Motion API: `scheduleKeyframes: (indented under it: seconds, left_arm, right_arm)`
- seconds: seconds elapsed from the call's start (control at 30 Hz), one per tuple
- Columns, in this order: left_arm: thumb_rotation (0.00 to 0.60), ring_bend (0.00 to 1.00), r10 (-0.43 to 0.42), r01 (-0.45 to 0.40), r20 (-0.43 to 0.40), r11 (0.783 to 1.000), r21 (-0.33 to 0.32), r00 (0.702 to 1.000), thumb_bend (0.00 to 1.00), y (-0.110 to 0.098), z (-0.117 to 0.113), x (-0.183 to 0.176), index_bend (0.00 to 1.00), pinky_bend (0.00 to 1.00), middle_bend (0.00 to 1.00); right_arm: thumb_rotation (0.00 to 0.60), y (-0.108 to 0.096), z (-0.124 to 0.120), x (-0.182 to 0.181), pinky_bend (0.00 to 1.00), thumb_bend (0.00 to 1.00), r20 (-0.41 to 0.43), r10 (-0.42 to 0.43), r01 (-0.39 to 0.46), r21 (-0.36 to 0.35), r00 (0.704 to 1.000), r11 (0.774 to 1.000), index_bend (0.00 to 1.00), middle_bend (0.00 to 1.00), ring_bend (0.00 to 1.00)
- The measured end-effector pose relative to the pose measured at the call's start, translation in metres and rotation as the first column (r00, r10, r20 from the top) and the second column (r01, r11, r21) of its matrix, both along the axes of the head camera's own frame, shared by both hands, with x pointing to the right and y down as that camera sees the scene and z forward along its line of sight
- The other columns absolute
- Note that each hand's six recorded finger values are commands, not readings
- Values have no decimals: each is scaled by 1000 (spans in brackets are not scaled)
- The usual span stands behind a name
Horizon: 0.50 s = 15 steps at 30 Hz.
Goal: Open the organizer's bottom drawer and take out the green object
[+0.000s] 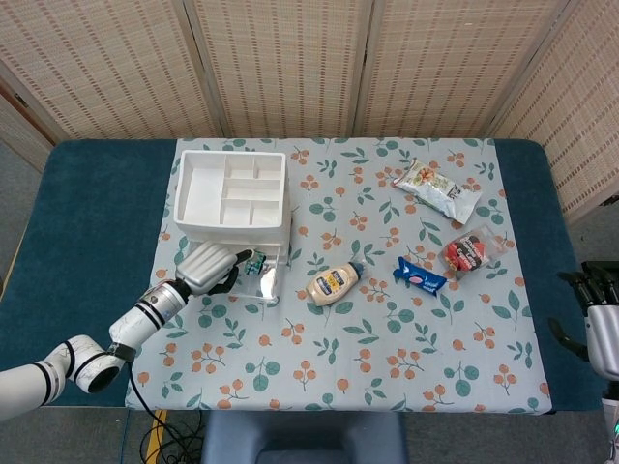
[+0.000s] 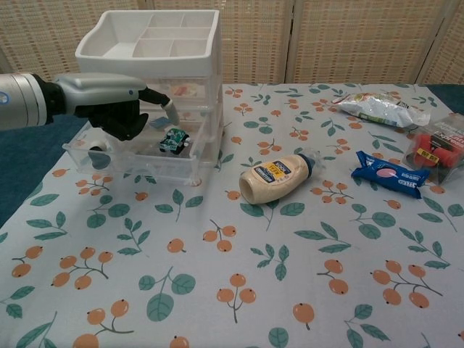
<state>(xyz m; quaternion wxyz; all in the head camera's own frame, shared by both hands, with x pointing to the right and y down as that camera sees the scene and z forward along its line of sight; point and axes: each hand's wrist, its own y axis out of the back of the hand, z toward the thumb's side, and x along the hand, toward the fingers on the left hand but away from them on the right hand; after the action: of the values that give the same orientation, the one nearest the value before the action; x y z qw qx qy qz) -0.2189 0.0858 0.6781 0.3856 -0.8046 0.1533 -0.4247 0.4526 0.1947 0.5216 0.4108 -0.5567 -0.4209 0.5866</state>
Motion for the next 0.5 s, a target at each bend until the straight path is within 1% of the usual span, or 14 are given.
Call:
scheduleKeyframes:
  seconds: [0.23,0.5]
  left_arm:
    - [600,1000,2,-2,-11,1000,-17,1000,781,3,2,11,250,1000,998]
    - [600,1000,-11,12,12,999,-35,1000,781,2,10,12,247,1000,998]
  right_arm:
    - [600,1,1,1,254,289,1,2,-2,-4,1000,1000,201,267,162]
    - [600,2,1,4,253,290,-2,10,-10,-4,1000,1000,201,267,162]
